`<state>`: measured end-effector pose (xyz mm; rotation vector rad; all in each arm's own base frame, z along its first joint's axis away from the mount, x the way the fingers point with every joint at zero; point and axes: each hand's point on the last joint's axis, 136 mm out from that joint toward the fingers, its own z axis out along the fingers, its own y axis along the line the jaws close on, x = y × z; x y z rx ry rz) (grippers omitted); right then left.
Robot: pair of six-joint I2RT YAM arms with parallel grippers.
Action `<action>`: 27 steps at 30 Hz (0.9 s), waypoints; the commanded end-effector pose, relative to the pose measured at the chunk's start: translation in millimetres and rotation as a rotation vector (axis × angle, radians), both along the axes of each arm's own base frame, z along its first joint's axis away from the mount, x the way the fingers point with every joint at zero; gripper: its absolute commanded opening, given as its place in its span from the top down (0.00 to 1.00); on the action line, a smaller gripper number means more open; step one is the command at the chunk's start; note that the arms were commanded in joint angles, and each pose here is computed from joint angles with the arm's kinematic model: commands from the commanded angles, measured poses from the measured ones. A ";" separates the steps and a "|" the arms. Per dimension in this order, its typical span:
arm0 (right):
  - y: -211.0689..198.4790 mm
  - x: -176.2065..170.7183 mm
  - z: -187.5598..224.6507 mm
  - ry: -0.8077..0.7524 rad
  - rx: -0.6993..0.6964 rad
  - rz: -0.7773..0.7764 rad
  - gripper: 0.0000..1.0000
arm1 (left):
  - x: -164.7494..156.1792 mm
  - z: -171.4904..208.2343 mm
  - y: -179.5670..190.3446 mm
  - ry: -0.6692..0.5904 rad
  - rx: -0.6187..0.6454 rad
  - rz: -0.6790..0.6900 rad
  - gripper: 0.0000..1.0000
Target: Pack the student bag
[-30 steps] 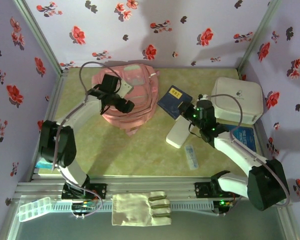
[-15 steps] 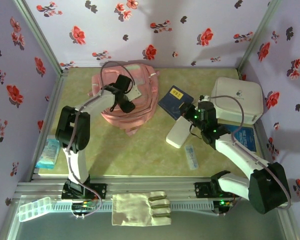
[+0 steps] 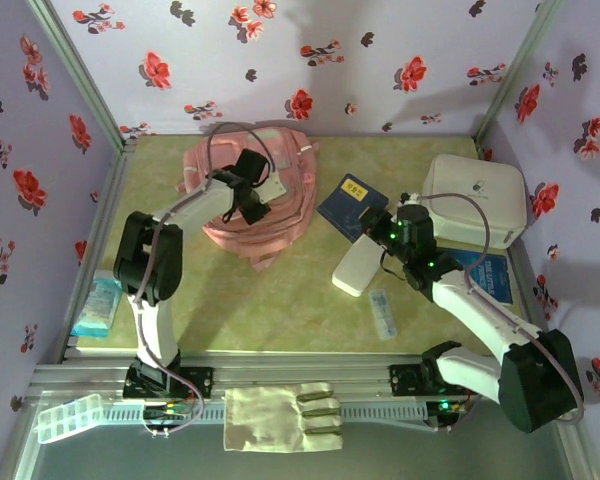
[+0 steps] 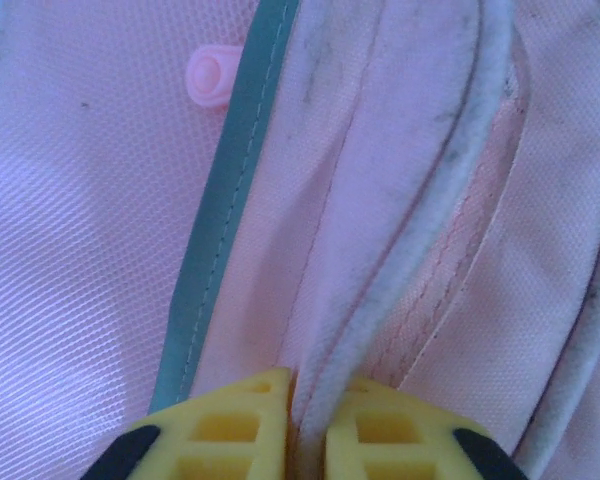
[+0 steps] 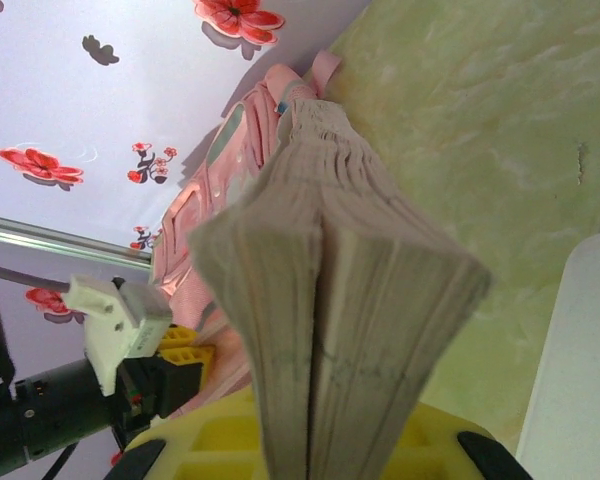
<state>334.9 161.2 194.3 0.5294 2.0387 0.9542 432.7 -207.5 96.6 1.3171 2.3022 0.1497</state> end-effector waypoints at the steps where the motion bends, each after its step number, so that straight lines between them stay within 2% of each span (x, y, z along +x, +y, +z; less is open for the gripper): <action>1: -5.3 3.9 15.4 -0.054 0.019 -0.030 0.86 | 9.5 61.8 -1.4 -0.144 -0.076 0.060 0.91; 4: -5.8 3.8 14.5 -0.053 0.018 -0.032 0.86 | 2.4 91.0 -7.7 -0.191 -0.138 0.083 0.96; 5: -5.8 3.5 14.5 -0.054 0.020 -0.033 0.86 | -0.1 101.5 -9.9 -0.209 -0.163 0.094 1.00; 15: 6.4 3.1 21.2 -0.086 0.094 0.018 0.86 | -4.3 204.0 -11.2 -0.399 -0.509 0.289 1.00; 18: 16.3 3.2 17.5 -0.073 0.168 0.046 0.86 | -2.8 216.7 -12.9 -0.421 -0.575 0.320 1.00; 21: 28.6 0.7 20.2 -0.085 0.231 0.080 0.85 | -1.1 217.6 -15.6 -0.418 -0.589 0.328 1.00; 27: 56.7 -9.5 17.5 -0.067 0.219 0.138 0.85 | 3.0 213.3 -16.6 -0.398 -0.599 0.362 1.00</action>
